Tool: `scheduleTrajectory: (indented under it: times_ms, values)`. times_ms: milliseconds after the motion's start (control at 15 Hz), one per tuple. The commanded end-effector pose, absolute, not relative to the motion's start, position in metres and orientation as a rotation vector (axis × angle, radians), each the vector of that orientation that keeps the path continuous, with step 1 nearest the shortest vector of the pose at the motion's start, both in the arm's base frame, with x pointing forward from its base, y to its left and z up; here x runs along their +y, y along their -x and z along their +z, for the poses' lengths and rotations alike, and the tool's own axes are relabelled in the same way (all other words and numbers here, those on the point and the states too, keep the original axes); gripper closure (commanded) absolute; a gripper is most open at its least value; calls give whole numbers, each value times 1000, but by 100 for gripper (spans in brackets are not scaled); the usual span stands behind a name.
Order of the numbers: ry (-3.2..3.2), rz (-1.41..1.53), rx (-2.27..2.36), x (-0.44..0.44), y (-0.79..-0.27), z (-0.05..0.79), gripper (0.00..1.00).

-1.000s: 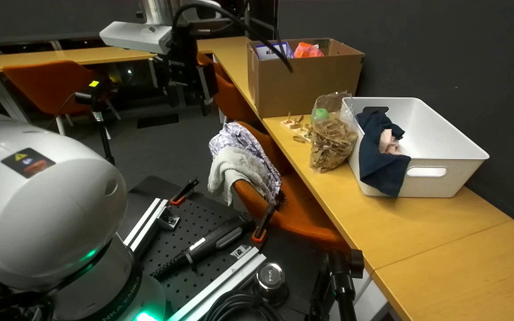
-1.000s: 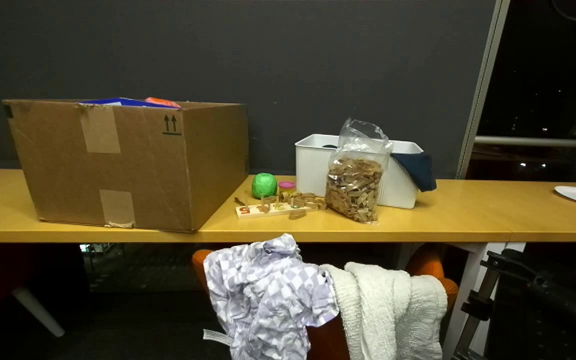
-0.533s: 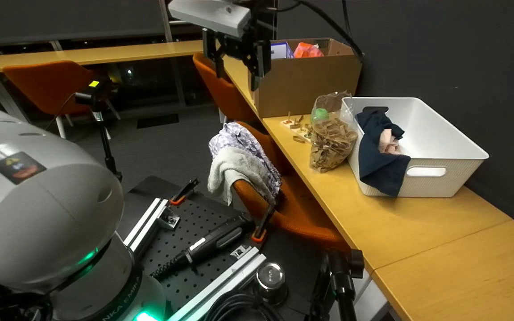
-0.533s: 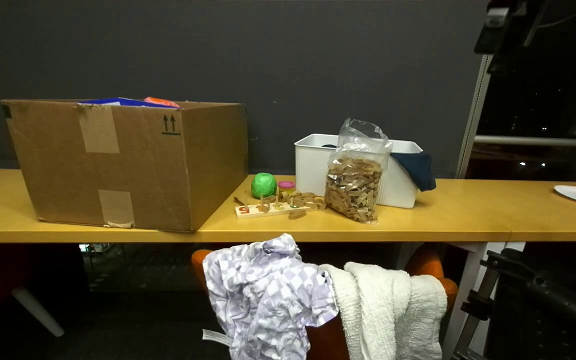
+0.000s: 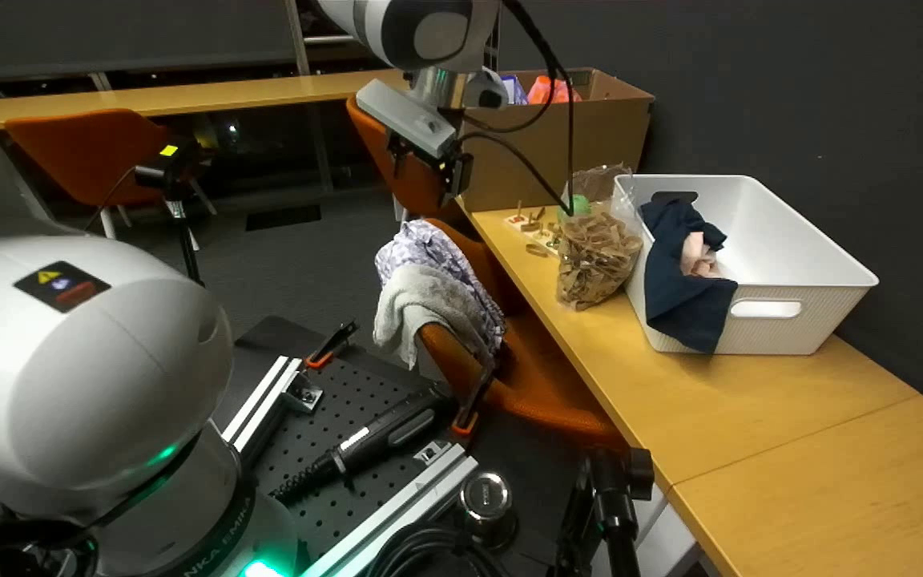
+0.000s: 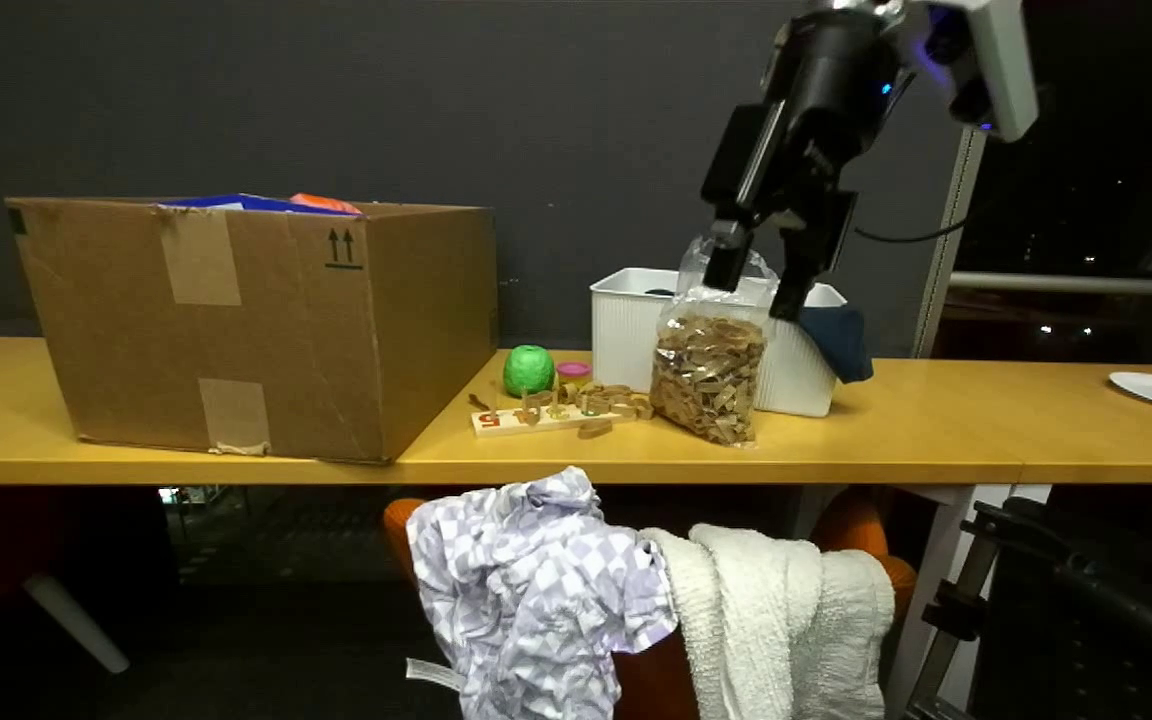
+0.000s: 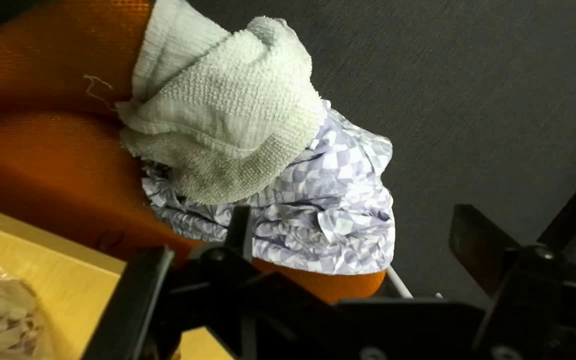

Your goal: Move the laundry from the chair into the washing basket

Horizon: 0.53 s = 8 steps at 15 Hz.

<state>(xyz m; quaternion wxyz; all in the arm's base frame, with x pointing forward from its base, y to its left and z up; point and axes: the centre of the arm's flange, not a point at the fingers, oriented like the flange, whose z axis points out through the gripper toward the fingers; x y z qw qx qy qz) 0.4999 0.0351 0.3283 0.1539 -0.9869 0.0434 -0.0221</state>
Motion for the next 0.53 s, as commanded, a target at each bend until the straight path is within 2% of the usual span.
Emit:
scheduleTrajectory:
  times_ms: [0,467]
  values:
    - [2784,24,172,37,-565,275,0]
    - [2748,286,204,50,-624,185,0]
